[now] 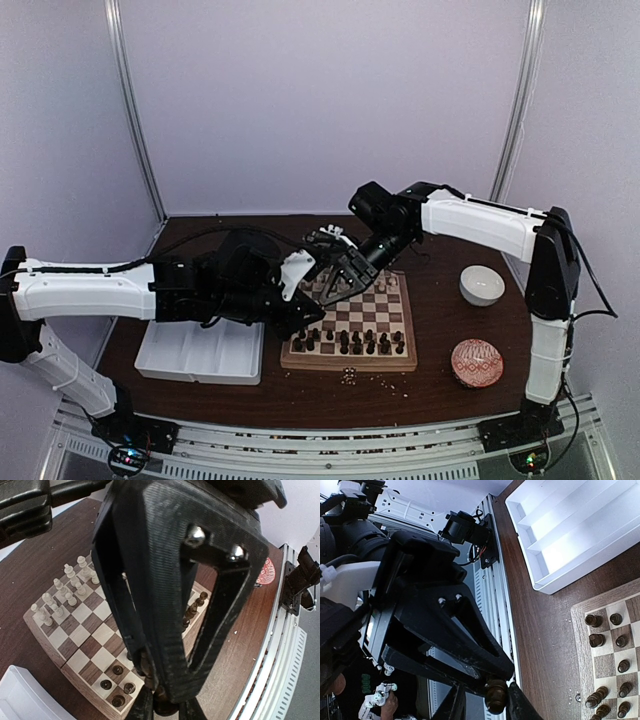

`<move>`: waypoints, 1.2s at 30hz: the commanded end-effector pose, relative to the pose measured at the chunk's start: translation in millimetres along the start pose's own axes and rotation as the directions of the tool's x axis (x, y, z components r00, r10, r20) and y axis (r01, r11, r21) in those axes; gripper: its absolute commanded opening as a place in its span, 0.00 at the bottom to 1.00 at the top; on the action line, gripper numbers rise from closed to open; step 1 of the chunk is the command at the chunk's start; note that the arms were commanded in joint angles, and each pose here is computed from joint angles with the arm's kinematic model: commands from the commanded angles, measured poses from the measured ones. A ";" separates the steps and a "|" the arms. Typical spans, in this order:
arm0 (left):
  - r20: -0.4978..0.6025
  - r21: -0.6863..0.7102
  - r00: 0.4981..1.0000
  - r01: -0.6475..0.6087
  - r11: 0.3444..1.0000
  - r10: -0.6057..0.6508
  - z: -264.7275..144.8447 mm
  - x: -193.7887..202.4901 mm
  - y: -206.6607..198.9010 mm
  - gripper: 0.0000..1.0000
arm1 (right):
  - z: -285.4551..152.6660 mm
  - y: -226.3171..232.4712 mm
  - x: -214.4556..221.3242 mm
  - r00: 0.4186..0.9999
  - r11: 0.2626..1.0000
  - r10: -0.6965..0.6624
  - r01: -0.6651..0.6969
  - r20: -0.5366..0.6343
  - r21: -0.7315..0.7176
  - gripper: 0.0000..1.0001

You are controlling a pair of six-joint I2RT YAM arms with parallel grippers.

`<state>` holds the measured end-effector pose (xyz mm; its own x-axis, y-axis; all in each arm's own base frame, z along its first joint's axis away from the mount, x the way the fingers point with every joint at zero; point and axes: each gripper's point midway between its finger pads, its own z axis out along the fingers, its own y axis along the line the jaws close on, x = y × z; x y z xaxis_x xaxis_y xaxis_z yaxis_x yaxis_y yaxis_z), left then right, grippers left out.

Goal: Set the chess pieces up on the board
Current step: Pass from the left arm to the right, then place the bishop on f8.

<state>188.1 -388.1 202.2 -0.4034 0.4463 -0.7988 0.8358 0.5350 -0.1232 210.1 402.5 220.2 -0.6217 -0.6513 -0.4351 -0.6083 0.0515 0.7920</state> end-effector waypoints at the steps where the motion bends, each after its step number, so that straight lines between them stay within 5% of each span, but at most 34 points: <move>1: 0.071 0.030 0.997 -0.014 0.999 0.011 -2.6 -23.7 -8.7 0.10 | 3.4 3.9 -4.6 1.000 0.999 0.002 -0.001 0.016 -0.047 0.28; 8: 0.072 0.024 0.997 -0.016 1.000 0.014 -2.6 -23.3 -8.0 0.10 | 5.6 -3.7 -5.8 1.000 1.000 0.010 -0.009 0.018 -0.027 0.05; 18: 0.042 -0.298 0.999 0.040 0.954 -0.028 -19.5 4.4 53.7 0.37 | -12.1 -8.0 -7.4 0.991 0.981 -0.130 0.127 0.011 0.149 0.00; 20: 0.088 -0.381 0.994 0.091 0.920 -0.062 -36.1 8.2 72.5 0.50 | -17.4 -13.5 -7.7 0.985 0.961 -0.175 0.169 0.004 0.219 0.00; 22: 0.183 -0.481 0.978 0.181 0.858 -0.104 -63.8 9.9 96.0 0.82 | -22.2 -23.2 -8.8 0.976 0.931 -0.215 0.204 0.004 0.302 0.00; 24: 0.237 -0.494 0.963 0.235 0.837 -0.130 -76.7 21.0 108.9 0.97 | -24.7 -33.8 -8.5 0.966 0.890 -0.257 0.242 -0.013 0.385 0.00; 30: 0.353 -0.466 0.889 0.437 0.769 -0.291 -102.9 46.5 150.2 0.98 | -8.4 -55.8 0.2 0.891 0.698 -0.395 0.449 -0.223 0.557 0.00; 36: 0.349 -0.516 0.881 0.464 0.720 -0.318 -112.1 56.2 164.6 0.98 | 8.9 -73.8 5.8 0.821 0.551 -0.444 0.567 -0.359 0.613 0.00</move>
<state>258.1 -197.9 195.8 -0.4968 0.0352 -0.8672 0.2649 0.9577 -0.1129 228.8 403.6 165.8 -0.1907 -0.7895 -0.5834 -0.9808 0.1286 0.1466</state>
